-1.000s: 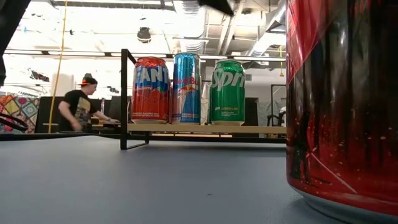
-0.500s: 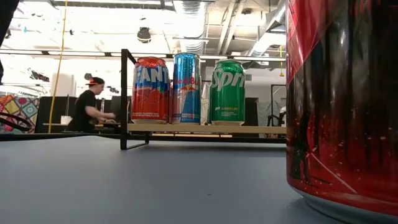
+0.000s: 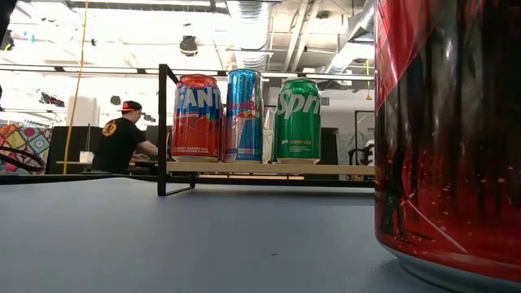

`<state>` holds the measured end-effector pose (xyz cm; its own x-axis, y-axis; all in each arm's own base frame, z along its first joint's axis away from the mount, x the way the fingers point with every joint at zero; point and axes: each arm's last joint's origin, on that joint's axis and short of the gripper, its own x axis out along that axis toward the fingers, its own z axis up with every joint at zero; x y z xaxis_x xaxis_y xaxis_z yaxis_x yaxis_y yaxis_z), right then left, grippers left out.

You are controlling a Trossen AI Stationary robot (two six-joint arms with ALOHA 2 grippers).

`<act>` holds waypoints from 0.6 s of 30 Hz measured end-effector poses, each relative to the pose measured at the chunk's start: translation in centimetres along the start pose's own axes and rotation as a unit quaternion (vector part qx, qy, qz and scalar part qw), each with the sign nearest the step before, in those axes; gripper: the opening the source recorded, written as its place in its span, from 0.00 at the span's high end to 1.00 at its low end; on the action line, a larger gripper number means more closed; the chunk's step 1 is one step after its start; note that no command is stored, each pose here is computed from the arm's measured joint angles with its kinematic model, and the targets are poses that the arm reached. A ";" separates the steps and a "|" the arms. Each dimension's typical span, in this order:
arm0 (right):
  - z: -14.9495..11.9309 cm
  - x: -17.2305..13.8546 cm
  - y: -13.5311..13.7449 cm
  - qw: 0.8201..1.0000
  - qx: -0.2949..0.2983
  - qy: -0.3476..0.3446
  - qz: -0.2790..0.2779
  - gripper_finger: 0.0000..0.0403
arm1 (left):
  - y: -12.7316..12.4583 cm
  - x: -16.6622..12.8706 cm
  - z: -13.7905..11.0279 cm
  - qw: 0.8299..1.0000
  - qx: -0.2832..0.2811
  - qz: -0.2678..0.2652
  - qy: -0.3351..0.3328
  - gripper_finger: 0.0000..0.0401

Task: Place canned beverage on shelf
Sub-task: Put the red soda can on the shelf

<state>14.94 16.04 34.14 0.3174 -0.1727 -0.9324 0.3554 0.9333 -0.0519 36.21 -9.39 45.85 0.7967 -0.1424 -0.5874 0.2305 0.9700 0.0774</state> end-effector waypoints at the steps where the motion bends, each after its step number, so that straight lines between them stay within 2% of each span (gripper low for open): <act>1: 0.1 0.3 0.4 1.000 0.000 -0.001 -0.005 0.25 | -0.5 0.0 0.0 1.000 0.004 -0.001 0.002 0.17; 5: 0.5 1.4 1.6 1.000 0.004 0.001 -0.014 0.25 | -3.0 0.1 -0.2 1.000 0.024 -0.010 0.001 0.17; 10: 0.7 2.0 2.5 1.000 0.027 -0.001 -0.010 0.25 | -6.4 2.8 -1.4 0.998 0.051 -0.044 0.006 0.17; 13: 0.7 2.2 2.8 1.000 0.028 -0.002 -0.008 0.25 | -7.5 4.2 -1.6 0.997 0.050 -0.062 -0.023 0.17; 15: 0.7 2.2 2.8 1.000 0.028 -0.002 -0.008 0.25 | -7.9 4.8 -1.9 0.997 0.041 -0.054 -0.030 0.17; 18: 0.7 2.2 2.7 1.000 0.026 -0.001 -0.009 0.25 | -8.3 6.0 -2.3 0.999 0.012 -0.012 -0.041 0.17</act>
<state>17.22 17.98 32.17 0.3129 -0.1905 -0.9305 0.4058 0.9126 -0.0504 37.80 -17.80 39.80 0.8334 -0.1821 -0.5217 0.2625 0.9613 0.0836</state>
